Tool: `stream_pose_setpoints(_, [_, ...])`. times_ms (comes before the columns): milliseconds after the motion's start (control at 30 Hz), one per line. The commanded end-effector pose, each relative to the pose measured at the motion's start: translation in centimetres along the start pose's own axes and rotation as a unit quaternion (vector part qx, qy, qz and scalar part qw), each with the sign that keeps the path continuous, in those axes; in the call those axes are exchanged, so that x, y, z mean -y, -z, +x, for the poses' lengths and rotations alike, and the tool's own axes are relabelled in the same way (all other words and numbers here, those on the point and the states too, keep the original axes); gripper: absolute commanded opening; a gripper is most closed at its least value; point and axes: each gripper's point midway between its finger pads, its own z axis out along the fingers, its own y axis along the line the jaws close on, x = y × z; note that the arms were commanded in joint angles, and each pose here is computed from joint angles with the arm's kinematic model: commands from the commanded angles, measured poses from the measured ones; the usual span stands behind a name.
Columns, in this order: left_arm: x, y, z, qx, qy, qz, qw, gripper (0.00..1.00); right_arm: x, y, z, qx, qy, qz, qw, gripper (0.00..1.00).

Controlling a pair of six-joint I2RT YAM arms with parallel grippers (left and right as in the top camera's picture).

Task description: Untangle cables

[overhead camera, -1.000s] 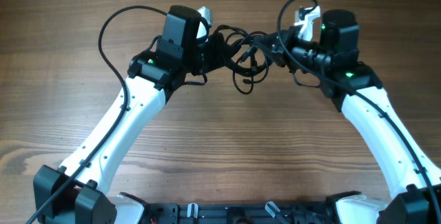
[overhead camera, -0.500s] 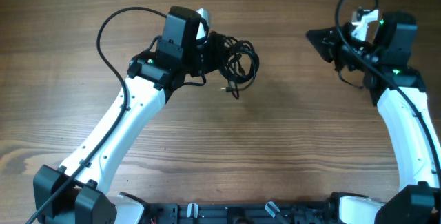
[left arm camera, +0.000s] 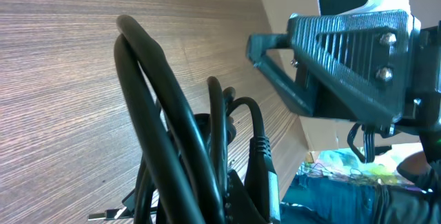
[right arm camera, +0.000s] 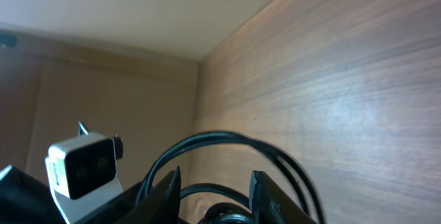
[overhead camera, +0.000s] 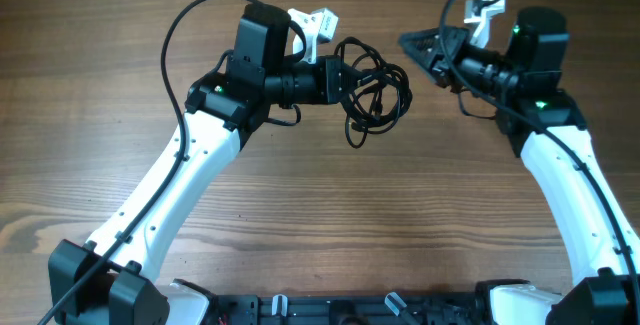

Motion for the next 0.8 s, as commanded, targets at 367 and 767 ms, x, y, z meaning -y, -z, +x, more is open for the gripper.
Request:
stream_pose_setpoints(367, [0.7, 0.8, -0.8, 0.018, -0.023, -0.006, 1.000, 0.04, 0.2, -2.2, 5.6, -0.074, -0.036, 0.046, 0.996, 0.31])
stream_pose_setpoints(767, [0.9, 0.8, -0.7, 0.014, -0.024, 0.001, 1.000, 0.04, 4.1, -6.0, 6.4, -0.092, -0.089, 0.083, 0.988, 0.30])
